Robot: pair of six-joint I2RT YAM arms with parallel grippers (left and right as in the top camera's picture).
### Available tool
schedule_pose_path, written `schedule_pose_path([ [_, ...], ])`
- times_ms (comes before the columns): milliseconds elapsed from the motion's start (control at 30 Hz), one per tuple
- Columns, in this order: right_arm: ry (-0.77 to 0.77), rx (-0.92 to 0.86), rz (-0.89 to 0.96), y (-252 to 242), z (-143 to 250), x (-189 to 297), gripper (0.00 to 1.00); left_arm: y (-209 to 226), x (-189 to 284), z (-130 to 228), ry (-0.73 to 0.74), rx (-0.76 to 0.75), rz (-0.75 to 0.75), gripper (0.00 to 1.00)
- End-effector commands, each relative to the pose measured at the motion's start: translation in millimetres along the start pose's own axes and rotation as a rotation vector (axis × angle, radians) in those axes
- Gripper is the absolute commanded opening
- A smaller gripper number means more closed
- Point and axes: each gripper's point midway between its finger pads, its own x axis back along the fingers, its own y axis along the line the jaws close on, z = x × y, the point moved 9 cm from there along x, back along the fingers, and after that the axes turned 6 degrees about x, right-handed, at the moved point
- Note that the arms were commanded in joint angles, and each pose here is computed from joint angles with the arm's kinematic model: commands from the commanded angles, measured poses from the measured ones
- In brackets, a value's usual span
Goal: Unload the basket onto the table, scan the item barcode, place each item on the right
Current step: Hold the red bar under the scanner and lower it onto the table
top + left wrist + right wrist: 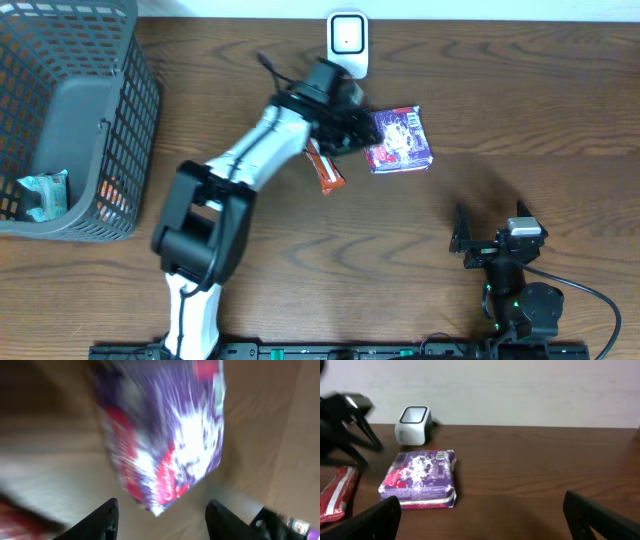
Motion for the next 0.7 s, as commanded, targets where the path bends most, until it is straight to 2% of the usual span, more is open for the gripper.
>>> schedule_pose_path([
  [0,-0.002,0.014,-0.015,2.0,0.3,0.1,0.99,-0.8,49.8,-16.2,-0.095,0.002,0.039,0.58],
  [100,-0.002,0.014,-0.015,2.0,0.3,0.1,0.99,19.7,69.9,-24.2,-0.157,0.072,-0.058,0.58],
  [300,-0.002,0.014,-0.015,2.0,0.3,0.1,0.99,61.0,66.4,-9.9,-0.183,0.163,-0.419,0.6],
  [333,-0.002,0.014,-0.015,2.0,0.3,0.1,0.99,64.0,61.8,-7.3,-0.177,0.162,-0.446,0.66],
  [500,-0.002,0.014,-0.015,2.0,0.3,0.1,0.99,69.7,29.3,1.1,-0.126,0.141,-0.479,0.68],
  [667,-0.002,0.014,-0.015,2.0,0.3,0.1,0.99,76.9,-4.8,10.2,-0.078,0.18,-0.504,0.69],
])
